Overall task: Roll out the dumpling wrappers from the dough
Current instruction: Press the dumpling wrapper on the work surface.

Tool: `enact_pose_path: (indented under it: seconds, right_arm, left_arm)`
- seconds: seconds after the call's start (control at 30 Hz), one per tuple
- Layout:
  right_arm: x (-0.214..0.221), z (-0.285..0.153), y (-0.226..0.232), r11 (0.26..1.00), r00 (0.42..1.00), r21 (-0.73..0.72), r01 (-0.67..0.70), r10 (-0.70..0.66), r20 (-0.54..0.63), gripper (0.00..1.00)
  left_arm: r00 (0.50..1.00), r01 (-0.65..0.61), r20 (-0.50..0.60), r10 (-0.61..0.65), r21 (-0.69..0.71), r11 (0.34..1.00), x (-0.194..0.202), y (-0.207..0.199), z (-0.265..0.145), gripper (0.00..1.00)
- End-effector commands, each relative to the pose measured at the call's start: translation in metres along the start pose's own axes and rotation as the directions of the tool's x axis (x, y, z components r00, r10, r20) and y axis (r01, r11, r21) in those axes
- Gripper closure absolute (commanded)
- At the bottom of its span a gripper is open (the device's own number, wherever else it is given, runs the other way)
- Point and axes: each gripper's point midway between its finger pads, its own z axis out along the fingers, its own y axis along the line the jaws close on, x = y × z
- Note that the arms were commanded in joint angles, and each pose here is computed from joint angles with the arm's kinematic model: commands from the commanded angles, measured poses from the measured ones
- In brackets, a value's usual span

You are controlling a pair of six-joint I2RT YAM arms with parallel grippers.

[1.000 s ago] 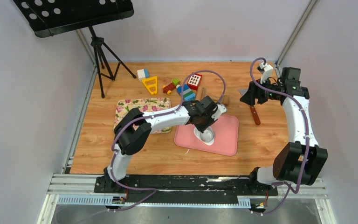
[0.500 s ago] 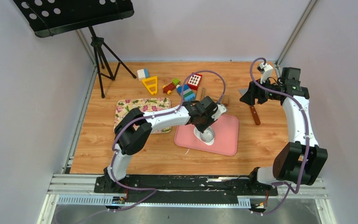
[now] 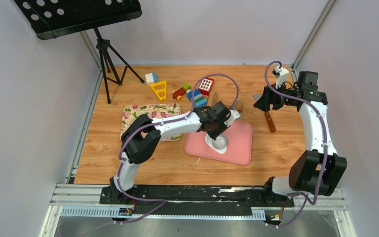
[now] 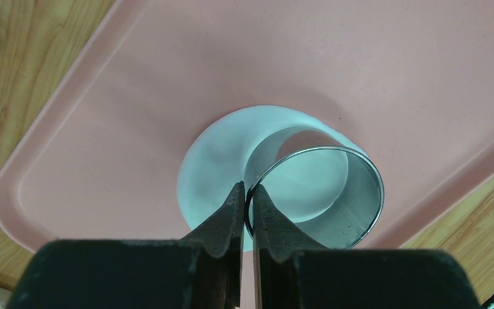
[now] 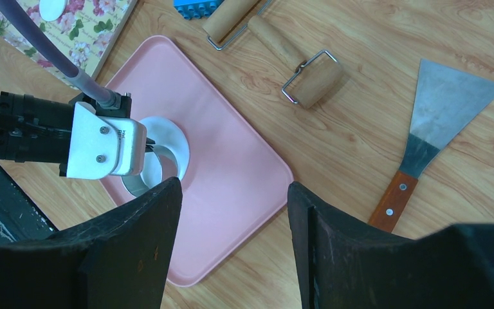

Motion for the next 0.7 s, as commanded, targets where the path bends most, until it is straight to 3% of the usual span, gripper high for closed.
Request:
enact_pose_path:
  seconds: [0.0, 0.27, 0.5, 0.67]
  right_arm:
    - [-0.0105, -0.0041, 0.0048, 0.998, 0.997, -0.013, 0.061, -0.060, 0.048, 0.38]
    - [-0.0107, -0.0038, 0.0050, 0.998, 0.997, -0.015, 0.061, -0.060, 0.048, 0.38]
    - [-0.0105, -0.0039, 0.0050, 0.998, 0.997, -0.015, 0.061, -0.060, 0.048, 0.39]
    - [-0.0099, -0.0035, 0.0050, 0.998, 0.997, -0.017, 0.060, -0.059, 0.047, 0.38]
  left_arm:
    - [0.998, 0.001, 0.070, -0.001, 0.005, 1.000, -0.0234, -0.0037, -0.0075, 0.88]
    - [0.999, -0.004, 0.050, 0.003, 0.007, 1.000, -0.0179, -0.0039, -0.0035, 0.84]
    - [0.999, -0.003, 0.052, 0.003, 0.005, 1.000, -0.0191, -0.0031, -0.0046, 0.72]
    - [0.999, -0.005, 0.054, 0.005, 0.002, 1.000, -0.0200, -0.0029, -0.0077, 0.72]
